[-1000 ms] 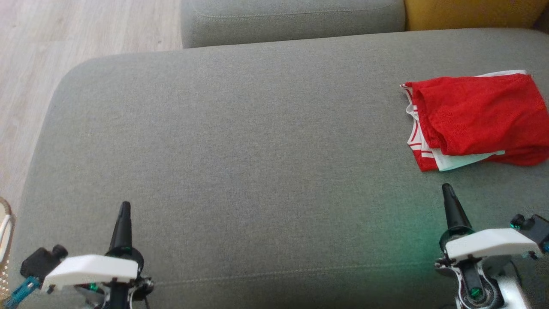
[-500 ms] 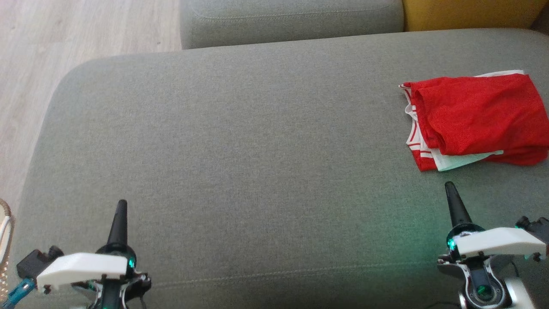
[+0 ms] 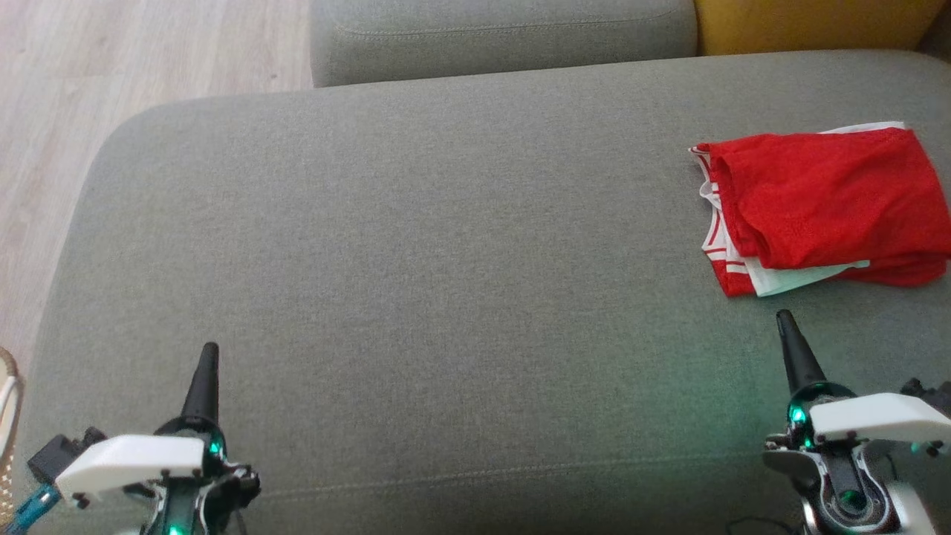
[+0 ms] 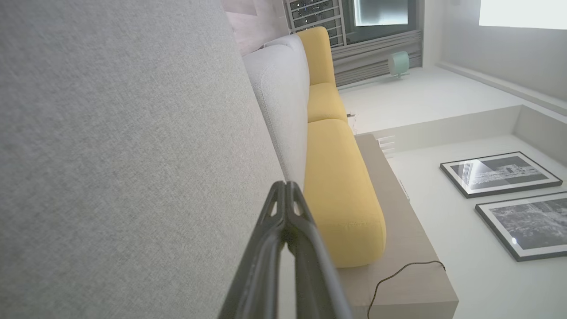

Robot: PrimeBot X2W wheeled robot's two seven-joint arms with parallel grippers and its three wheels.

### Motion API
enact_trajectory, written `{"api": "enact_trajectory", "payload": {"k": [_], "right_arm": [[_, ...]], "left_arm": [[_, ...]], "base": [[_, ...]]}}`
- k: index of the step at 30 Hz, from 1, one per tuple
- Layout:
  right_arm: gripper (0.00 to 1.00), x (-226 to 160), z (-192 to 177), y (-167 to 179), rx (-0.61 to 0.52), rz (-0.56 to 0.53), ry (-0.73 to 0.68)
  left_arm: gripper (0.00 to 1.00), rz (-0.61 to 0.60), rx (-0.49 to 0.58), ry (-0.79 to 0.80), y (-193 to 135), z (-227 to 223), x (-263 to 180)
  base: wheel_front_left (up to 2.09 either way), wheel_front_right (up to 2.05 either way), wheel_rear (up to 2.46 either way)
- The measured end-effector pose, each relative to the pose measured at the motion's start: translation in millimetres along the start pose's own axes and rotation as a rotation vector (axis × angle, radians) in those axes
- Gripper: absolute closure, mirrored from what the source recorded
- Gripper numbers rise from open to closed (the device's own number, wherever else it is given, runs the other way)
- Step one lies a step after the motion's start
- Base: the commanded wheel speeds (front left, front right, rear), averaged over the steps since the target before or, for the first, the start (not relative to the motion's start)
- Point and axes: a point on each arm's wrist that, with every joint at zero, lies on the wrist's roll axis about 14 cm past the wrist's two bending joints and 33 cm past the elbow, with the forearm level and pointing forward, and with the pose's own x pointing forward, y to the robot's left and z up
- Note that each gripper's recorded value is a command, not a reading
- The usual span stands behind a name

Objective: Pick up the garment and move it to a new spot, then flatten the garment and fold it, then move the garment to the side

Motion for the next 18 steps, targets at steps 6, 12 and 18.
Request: {"api": "enact_trajectory", "payload": {"k": [6,12,18], "right_arm": [[1.00,-0.3,2.1,2.0,0.070,0.008,-0.001],[1.00,-0.6,4.2,3.9,0.137,0.017,-0.003],[1.00,-0.7,6.0,8.0,0.205,0.034,-0.002]], "left_arm": [[1.00,-0.013,-0.060,0.004,-4.7,1.1,3.6],[1.00,-0.014,-0.122,0.004,-4.7,2.8,4.2],[1.00,-0.021,-0.183,0.007,-6.3,4.0,5.4]], "base": [[0.00,0.00,0.00],[0.00,0.00,0.00],[0.00,0.00,0.00]]}}
